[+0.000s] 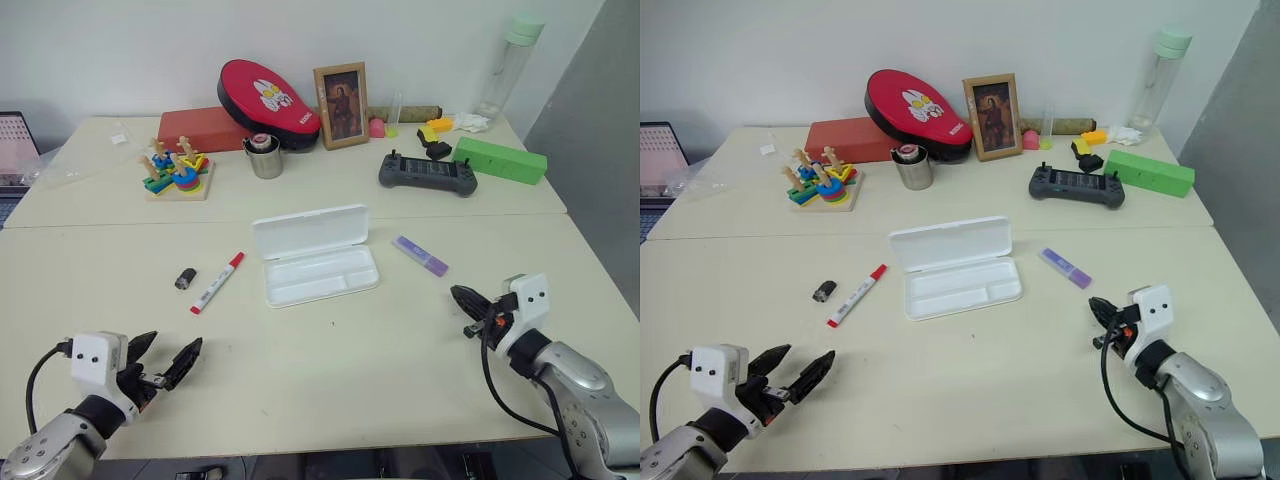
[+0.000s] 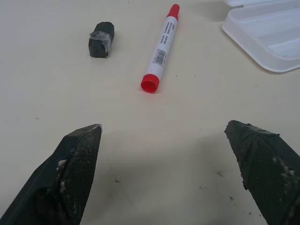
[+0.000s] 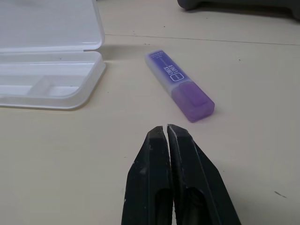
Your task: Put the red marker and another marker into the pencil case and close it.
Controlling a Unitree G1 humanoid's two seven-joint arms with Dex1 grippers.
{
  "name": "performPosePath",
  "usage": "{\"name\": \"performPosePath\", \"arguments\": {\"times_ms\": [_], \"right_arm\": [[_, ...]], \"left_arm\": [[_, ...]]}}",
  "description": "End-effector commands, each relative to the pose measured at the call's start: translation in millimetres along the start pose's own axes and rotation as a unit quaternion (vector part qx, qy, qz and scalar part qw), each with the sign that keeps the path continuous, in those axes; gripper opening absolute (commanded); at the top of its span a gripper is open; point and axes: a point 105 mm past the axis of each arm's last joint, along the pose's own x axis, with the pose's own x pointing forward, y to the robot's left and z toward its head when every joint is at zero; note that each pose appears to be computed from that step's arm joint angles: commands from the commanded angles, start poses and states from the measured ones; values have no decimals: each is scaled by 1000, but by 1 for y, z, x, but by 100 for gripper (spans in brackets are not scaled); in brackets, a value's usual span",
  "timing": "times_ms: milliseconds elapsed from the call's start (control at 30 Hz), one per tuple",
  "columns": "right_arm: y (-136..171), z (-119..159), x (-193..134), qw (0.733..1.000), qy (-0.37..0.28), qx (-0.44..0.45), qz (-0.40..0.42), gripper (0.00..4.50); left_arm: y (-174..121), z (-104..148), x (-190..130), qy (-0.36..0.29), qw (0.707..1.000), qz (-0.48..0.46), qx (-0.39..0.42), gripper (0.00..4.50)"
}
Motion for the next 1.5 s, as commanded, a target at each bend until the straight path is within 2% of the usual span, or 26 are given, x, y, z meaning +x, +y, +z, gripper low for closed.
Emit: {"name": "performPosePath", "arguments": {"times_ms": [33,1233,1467,1500], "right_arm": [[1,11,1,1000,-23,-9,4,10],[1,8,4,1000,-26,-11,11,10],[7,4,0,999,-2,22,49,10],[5,4,0,999,-1,16,45,26]], "left_arm": [[5,8,-3,-24,999,12,26,450],[3,13,-2,-19,1000,-13,19,450],[10,22,-7,-26,999,-21,34,450],[10,23,-7,-27,999,-22,35,450]]}}
